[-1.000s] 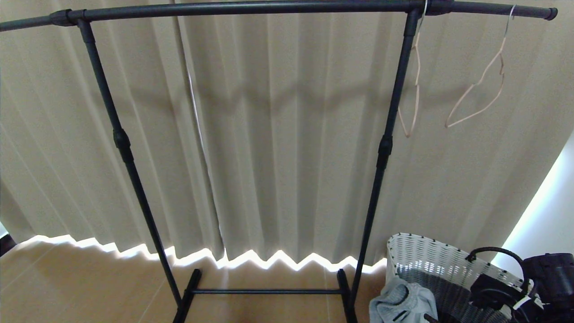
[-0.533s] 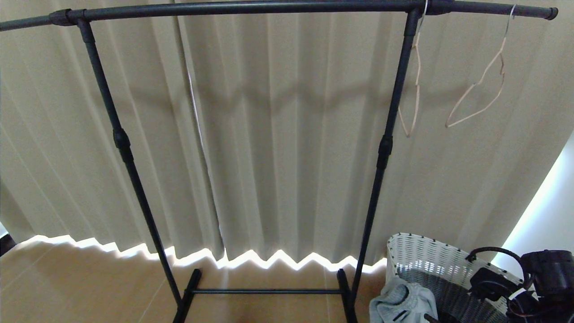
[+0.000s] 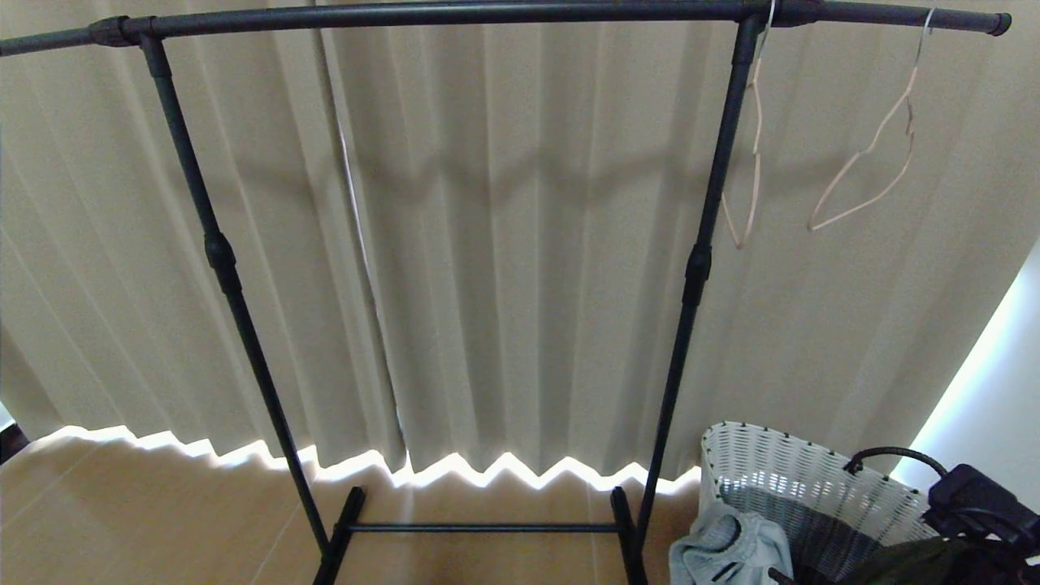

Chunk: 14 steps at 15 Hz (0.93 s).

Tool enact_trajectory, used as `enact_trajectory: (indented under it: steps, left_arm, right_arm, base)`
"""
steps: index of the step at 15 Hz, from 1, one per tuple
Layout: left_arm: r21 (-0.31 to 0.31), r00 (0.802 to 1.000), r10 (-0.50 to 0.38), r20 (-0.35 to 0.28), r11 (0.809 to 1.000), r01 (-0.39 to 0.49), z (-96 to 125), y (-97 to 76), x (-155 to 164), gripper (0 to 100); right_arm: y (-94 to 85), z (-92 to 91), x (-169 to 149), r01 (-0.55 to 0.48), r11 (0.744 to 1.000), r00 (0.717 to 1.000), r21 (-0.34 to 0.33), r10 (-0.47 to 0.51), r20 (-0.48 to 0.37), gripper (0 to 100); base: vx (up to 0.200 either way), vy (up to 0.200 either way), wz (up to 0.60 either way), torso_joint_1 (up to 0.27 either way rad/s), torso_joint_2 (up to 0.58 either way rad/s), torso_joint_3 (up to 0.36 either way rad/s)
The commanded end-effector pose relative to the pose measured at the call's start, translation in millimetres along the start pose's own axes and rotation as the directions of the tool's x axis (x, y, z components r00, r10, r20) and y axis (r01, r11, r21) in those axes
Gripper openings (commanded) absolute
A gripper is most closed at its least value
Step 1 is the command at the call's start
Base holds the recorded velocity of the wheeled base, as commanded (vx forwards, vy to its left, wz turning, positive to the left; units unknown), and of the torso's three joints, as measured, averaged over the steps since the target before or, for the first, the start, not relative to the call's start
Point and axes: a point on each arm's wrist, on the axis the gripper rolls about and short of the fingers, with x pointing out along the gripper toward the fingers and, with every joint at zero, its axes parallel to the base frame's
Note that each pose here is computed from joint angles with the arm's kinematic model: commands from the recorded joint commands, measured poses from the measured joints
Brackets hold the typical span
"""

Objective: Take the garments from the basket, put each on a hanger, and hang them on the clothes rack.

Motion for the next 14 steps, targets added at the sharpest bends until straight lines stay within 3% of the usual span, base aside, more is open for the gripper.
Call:
enact_trajectory:
  steps: [1,3,8,11,12,14]
  left_arm:
    - [-0.001,1.0,0.0,0.0,1.0,0.0,-0.1,0.0,0.0,100]
    - [-0.001,1.0,-0.001,0.0,1.0,0.001,-0.1,0.0,0.0,100]
    - [-0.004,1.0,0.005,0.0,1.0,-0.005,-0.1,0.1,0.0,100]
    - [-0.004,1.0,0.005,0.0,1.0,-0.005,-0.1,0.1,0.0,100]
    - [-0.004,1.0,0.005,0.0,1.0,-0.005,-0.1,0.1,0.0,100]
    - [-0.002,1.0,0.005,0.0,1.0,-0.005,-0.1,0.1,0.0,100]
  right_arm:
    - [-1.4,-15.4,-62.2,0.239,0.966,0.924,0.102,-0.258,0.281,0]
    - [3.0,-24.4,-74.8,0.292,0.947,0.891,0.133,-0.32,0.322,0]
    - [9.2,-35.1,-87.6,0.317,0.933,0.858,0.169,-0.358,0.369,0]
    - [10.2,-36.2,-87.8,0.294,0.935,0.862,0.199,-0.349,0.368,0]
    - [10.7,-34.4,-87.0,0.239,0.955,0.874,0.174,-0.29,0.391,0]
    - [13.3,-35.2,-86.0,0.189,0.971,0.874,0.15,-0.235,0.424,0]
  base:
    - [0.0,0.0,0.0,0.0,0.0,0.0]
    - [0.0,0.0,0.0,0.0,0.0,0.0]
    - [0.0,0.0,0.0,0.0,0.0,0.0]
    - [0.0,0.0,0.0,0.0,0.0,0.0]
    - [0.0,0.0,0.0,0.0,0.0,0.0]
    - [0.0,0.0,0.0,0.0,0.0,0.0]
